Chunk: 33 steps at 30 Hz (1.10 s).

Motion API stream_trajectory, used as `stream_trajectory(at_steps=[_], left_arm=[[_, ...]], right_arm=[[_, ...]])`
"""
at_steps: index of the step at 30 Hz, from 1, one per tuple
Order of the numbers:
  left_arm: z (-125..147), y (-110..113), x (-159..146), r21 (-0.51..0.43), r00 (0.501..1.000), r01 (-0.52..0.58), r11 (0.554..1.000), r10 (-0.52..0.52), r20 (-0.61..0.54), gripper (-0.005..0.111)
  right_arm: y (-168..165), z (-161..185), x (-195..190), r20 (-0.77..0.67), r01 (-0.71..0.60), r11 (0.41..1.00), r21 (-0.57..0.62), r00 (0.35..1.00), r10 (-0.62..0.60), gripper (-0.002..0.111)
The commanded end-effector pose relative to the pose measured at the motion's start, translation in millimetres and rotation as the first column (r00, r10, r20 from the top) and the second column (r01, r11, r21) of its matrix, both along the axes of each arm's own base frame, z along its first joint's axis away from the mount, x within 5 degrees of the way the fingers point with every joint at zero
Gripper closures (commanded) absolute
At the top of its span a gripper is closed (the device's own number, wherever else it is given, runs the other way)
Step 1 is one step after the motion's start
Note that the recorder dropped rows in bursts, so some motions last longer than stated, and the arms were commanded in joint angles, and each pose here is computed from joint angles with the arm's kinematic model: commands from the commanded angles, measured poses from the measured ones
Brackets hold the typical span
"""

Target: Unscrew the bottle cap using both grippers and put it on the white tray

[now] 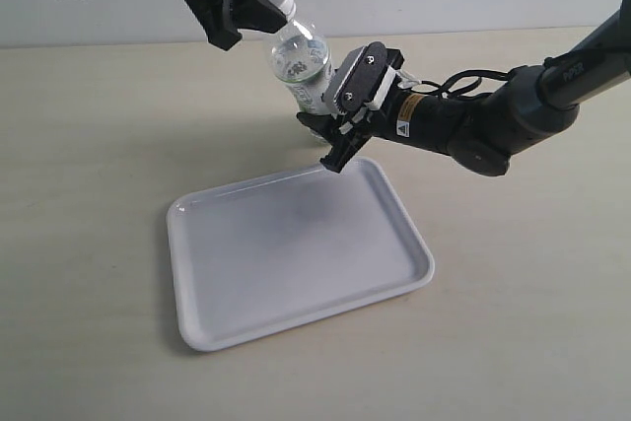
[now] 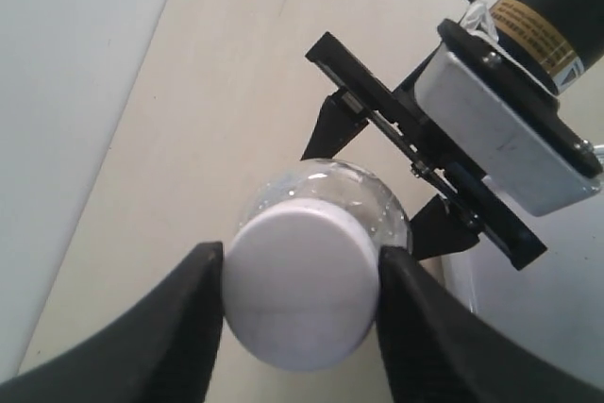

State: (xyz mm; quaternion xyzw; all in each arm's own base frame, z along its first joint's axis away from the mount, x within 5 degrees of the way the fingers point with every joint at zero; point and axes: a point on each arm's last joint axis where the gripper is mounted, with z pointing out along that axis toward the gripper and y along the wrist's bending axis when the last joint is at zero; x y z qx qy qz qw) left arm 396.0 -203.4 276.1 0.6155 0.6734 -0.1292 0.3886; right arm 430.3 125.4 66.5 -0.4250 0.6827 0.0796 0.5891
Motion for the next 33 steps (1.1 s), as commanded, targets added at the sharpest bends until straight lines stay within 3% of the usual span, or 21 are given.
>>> stream_trajectory(at_steps=[1,8,11,19,21,24,26,28,33], left_arm=[[2.7,-1.6,-1.1,-0.045,0.996,-0.07,0.997,0.067,-0.064,0.107],[2.7,-1.6,-1.1,-0.115,0.937,-0.267,0.957,0.23,-0.261,0.107],[2.7,-1.6,-1.1,-0.14,0.851,-0.415,0.899,0.329,-0.409,0.107],[1.5,-2.2,-4.5,-0.126,0.805,-0.449,0.884,0.34,-0.486,0.106],[1.5,-2.1,-4.4,-0.125,0.806,-0.45,0.884,0.342,-0.483,0.098],[1.4,-2.0,-4.3,-0.124,0.807,-0.449,0.885,0.342,-0.482,0.066],[1.4,-2.0,-4.3,-0.124,0.82,-0.432,0.893,0.332,-0.466,0.053],[1.4,-2.0,-4.3,-0.123,0.843,-0.401,0.908,0.314,-0.436,0.047],[1.5,-2.0,-4.2,-0.121,0.869,-0.366,0.923,0.292,-0.4,0.047]], right_arm=[[-1.3,7.5,2.9,0.031,0.009,0.999,0.038,0.999,-0.01,0.108],[-1.4,7.5,3.0,0.031,0.011,0.999,0.039,0.999,-0.012,0.108],[-1.4,7.4,3.0,0.029,0.011,0.999,0.038,0.999,-0.012,0.108],[-1.8,7.6,3.4,0.029,0.019,0.999,0.042,0.999,-0.02,0.108],[-1.9,7.4,3.4,0.026,0.02,0.999,0.042,0.999,-0.021,0.108],[-2.1,7.0,3.4,0.022,0.021,0.999,0.039,1.0,-0.022,0.108],[-2.1,7.0,3.4,0.022,0.021,0.999,0.039,1.0,-0.022,0.108],[-2.1,7.0,3.4,0.022,0.021,0.999,0.039,1.0,-0.022,0.108],[-2.1,7.0,3.4,0.022,0.021,0.999,0.039,1.0,-0.022,0.108]])
